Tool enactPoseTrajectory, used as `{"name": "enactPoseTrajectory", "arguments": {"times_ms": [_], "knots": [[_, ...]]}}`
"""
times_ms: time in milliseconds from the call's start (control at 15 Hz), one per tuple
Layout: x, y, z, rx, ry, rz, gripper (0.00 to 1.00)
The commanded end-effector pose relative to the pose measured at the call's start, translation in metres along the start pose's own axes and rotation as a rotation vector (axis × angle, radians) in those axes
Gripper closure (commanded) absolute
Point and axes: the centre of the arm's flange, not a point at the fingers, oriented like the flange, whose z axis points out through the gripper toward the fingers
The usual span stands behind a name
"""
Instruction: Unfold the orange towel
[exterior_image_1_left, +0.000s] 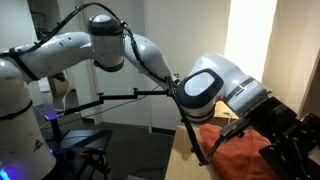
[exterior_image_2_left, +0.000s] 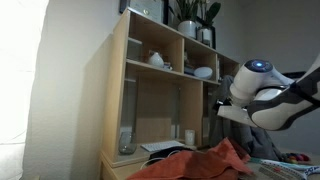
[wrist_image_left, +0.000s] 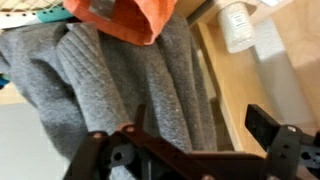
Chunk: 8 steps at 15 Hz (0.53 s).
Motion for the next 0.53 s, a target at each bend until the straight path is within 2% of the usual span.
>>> {"name": "enactPoseTrajectory", "arguments": {"times_ms": [0,333,467], "knots": [[-0.002,0.01,-0.031,0.188,-0.045,-0.081,0.0],[-0.019,0.021,-0.067,0.486,-0.051,-0.2,0.0],[-0.023,0.006,-0.08,0.553,-0.087,-0.26,0.0]]}}
